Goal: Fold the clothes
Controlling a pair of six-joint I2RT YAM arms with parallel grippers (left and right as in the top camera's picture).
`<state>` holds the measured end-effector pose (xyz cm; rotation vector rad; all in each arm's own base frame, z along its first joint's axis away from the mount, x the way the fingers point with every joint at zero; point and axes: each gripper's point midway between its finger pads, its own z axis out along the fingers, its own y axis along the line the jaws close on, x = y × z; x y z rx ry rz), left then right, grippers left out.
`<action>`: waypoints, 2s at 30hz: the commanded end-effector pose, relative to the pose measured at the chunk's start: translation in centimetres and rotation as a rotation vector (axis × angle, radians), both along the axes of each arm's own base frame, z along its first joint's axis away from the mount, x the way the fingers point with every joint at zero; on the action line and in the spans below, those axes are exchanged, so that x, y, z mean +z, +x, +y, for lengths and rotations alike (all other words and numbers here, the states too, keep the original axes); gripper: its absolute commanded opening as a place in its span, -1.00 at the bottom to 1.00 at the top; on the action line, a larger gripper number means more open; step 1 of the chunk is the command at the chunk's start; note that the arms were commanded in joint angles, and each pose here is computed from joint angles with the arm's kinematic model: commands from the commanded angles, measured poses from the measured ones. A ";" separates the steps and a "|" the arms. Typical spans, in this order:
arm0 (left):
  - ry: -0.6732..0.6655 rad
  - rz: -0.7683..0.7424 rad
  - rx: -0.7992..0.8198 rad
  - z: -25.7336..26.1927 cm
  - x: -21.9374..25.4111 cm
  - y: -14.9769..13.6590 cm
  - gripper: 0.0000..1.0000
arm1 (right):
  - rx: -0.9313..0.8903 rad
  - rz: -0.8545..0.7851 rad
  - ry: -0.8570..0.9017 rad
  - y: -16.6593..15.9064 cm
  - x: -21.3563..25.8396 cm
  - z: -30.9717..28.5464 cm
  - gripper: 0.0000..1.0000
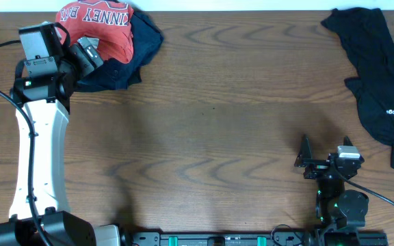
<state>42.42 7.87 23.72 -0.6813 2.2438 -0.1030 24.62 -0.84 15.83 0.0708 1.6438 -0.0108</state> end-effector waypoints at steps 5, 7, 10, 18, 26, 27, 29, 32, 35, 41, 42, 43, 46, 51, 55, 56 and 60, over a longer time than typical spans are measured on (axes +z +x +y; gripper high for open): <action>0.017 -0.012 0.000 0.4 0.6 0.2 0.96 | -0.002 -0.004 -0.011 0.0 -0.1 -0.1 0.99; 0.017 -0.012 0.000 0.4 0.6 0.2 0.96 | -0.002 -0.004 -0.011 0.0 -0.1 -0.1 0.98; 0.017 -0.011 0.001 0.4 0.6 0.2 0.96 | -0.002 -0.004 -0.011 0.0 -0.1 -0.1 0.99; 0.021 -0.005 -0.021 -0.3 0.2 0.0 0.96 | -0.002 -0.004 -0.011 0.0 -0.1 -0.1 0.99; 0.155 -0.180 -0.333 -5.2 1.4 -0.2 0.96 | -0.002 -0.004 -0.011 0.0 -0.1 -0.1 0.98; 0.171 -0.198 -0.347 -5.5 1.5 -0.6 0.96 | -0.002 -0.004 -0.011 0.0 -0.1 -0.1 0.99; 0.199 -0.226 -0.372 -6.1 1.3 -2.1 0.96 | -0.002 -0.004 -0.011 0.0 -0.1 -0.1 0.99; 0.211 -0.258 -0.374 -6.4 0.5 -4.7 0.96 | -0.002 -0.004 -0.011 0.0 -0.1 -0.1 0.98; 0.221 -0.291 -0.371 -6.7 -0.9 -7.6 0.96 | -0.002 -0.004 -0.011 0.0 -0.1 -0.1 0.99; 0.254 -0.382 -0.367 -7.2 -4.8 -12.5 0.96 | -0.002 -0.004 -0.011 0.0 -0.1 -0.1 0.99; 0.261 -0.406 -0.364 -7.2 -5.3 -13.0 0.96 | -0.002 -0.004 -0.011 0.0 -0.1 -0.1 0.99; 0.270 -0.434 -0.362 -7.3 -5.9 -13.6 0.96 | -0.002 -0.004 -0.011 0.0 -0.1 -0.1 0.99; 0.286 -0.514 -0.365 -7.6 -7.1 -14.8 0.96 | -0.002 -0.004 -0.011 0.0 -0.1 -0.1 0.98; 0.301 -0.585 -0.374 -8.2 -8.4 -16.1 0.96 | -0.002 -0.004 -0.011 0.0 -0.1 -0.1 0.98; 0.310 -0.622 -0.372 -8.3 -8.5 -16.6 0.96 | -0.002 -0.004 -0.011 0.0 -0.1 -0.1 0.99; 0.313 -0.633 -0.371 -8.3 -8.5 -16.7 0.96 | -0.002 -0.004 -0.011 0.0 -0.1 -0.1 0.99; 0.314 -0.635 -0.371 -8.4 -8.9 -17.1 0.96 | -0.002 -0.004 -0.011 0.0 -0.1 -0.1 0.98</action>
